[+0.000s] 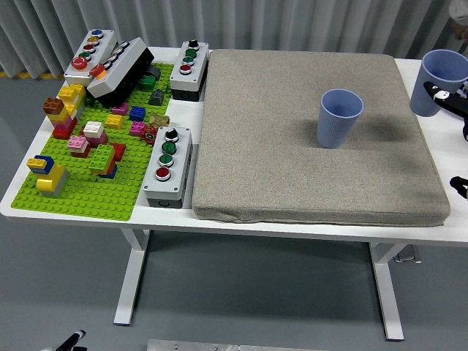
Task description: Pick cup pour cup place
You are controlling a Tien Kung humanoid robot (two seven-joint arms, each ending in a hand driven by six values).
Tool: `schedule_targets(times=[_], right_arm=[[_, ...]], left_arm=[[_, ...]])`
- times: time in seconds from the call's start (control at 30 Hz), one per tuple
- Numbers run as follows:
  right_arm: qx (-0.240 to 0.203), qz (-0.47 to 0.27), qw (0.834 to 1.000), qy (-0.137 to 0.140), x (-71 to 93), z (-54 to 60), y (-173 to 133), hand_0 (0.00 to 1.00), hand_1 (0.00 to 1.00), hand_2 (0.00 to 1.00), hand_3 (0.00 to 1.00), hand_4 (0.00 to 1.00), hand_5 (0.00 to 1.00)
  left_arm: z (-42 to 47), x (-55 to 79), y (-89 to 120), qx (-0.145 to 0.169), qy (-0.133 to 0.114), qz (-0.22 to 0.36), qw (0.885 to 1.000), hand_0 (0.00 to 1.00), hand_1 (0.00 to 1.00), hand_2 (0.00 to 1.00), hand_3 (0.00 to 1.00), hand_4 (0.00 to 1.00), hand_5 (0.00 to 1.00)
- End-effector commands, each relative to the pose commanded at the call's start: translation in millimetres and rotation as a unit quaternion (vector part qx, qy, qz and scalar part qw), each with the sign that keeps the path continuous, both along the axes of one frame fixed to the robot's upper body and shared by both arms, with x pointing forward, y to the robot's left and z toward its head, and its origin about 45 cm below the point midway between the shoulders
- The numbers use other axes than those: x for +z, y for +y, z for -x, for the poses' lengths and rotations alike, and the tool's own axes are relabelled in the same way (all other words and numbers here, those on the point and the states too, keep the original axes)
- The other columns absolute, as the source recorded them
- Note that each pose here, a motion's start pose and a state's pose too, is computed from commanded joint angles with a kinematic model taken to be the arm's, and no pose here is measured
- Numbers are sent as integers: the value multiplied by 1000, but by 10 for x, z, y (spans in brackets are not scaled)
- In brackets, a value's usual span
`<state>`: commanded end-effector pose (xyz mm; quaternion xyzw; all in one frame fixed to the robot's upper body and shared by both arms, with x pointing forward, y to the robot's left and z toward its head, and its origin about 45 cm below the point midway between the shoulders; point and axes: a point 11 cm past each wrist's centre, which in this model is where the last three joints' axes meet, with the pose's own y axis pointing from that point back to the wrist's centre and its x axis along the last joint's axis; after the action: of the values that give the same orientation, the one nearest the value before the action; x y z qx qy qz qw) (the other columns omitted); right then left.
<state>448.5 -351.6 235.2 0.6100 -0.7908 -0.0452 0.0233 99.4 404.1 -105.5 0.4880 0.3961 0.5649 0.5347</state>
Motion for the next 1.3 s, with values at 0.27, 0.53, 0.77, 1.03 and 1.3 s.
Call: schedule_targets(times=[0.27,0.53,0.77,1.03,1.3], right_arm=[[11,-2,1000,21,-283,98,108,853,709,592,661,716,94],[34,7,999,6,-478,170,247,858,715,593,663,714,94],[41,4,999,8,-613,215,304,863,716,593,660,711,94],[45,10,999,17,-665,227,324,862,717,595,660,710,100],[50,15,999,15,-640,223,330,866,724,603,684,709,108]], left_arm=[[-12,0,-8,-2,-1,1,1000,846,830,868,778,638,988],[-36,5,-12,-5,-2,1,1000,846,830,866,778,639,989],[-39,5,-13,-7,-1,1,1000,846,830,865,778,638,988],[-41,6,-12,-7,-2,0,1000,846,830,865,778,638,988],[-40,5,-14,-7,-1,1,1000,846,829,865,778,638,988]])
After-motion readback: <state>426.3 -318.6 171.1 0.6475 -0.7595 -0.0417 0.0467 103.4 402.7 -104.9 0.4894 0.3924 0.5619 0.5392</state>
